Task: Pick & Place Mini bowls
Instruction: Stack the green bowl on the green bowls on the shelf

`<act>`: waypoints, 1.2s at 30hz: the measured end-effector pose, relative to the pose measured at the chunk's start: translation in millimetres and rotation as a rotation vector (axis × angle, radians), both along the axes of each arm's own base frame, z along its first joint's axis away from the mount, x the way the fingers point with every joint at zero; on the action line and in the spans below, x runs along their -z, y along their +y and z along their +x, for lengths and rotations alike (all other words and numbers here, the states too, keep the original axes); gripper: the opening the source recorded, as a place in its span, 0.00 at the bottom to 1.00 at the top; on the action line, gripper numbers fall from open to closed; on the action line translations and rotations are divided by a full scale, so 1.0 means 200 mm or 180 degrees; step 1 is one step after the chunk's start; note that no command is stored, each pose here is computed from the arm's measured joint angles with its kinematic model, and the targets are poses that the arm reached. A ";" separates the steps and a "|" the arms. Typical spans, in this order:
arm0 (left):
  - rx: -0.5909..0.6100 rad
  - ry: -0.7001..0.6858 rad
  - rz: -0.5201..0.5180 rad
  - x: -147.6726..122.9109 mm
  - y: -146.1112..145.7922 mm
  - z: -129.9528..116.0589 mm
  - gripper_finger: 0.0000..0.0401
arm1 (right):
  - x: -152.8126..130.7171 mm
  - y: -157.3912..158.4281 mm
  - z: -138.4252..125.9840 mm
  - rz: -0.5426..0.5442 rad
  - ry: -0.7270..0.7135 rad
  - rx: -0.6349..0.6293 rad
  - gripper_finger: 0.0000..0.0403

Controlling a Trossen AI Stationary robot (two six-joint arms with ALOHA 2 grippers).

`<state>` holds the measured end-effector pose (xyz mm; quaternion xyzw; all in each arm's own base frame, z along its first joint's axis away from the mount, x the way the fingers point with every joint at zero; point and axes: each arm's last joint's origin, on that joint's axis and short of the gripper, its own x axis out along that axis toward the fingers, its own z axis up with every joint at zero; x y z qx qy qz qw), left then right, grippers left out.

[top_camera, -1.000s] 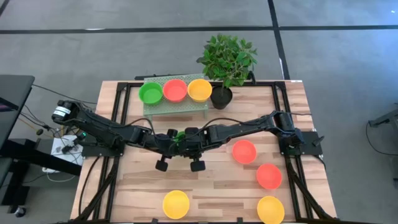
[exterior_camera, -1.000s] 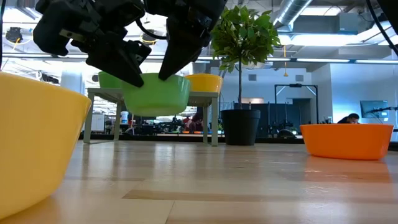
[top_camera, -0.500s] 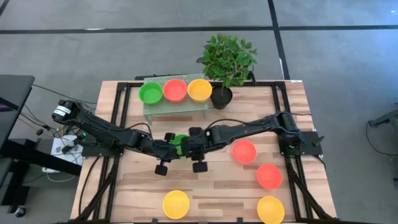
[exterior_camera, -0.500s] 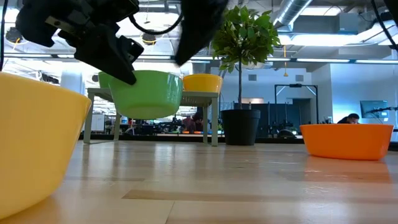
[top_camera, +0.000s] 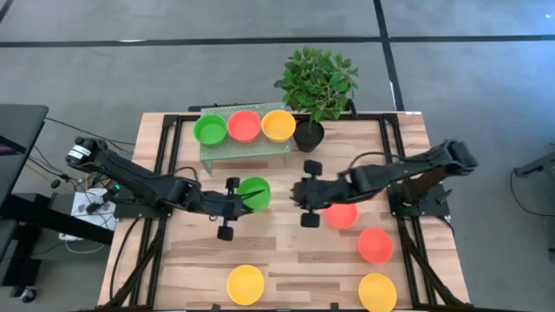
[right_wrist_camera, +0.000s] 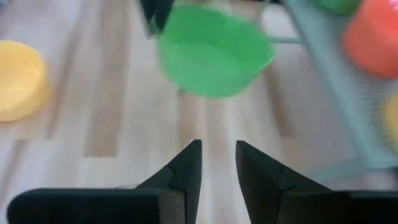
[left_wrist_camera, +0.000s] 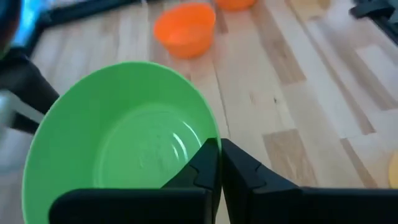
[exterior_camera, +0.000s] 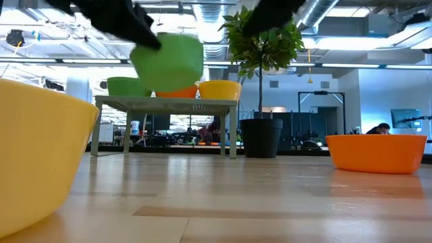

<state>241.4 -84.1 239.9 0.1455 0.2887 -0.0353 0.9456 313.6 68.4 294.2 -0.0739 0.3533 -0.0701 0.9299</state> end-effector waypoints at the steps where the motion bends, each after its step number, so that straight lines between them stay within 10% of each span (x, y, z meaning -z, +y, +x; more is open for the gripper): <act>1: 0.0004 -0.0046 0.0026 -0.03 0.01 -0.01 0.03 | 0.05 -0.02 -0.04 0.0116 -0.0115 -0.0081 0.23; 15: -0.1384 0.0177 0.0405 -0.51 0.40 -0.19 0.02 | 0.24 -0.27 -0.23 0.0659 -0.0840 -0.0062 0.23; 36: -0.2292 0.0747 0.0065 -0.36 0.79 -0.33 0.03 | 0.25 -0.29 -0.22 0.0580 -0.0852 -0.0080 0.23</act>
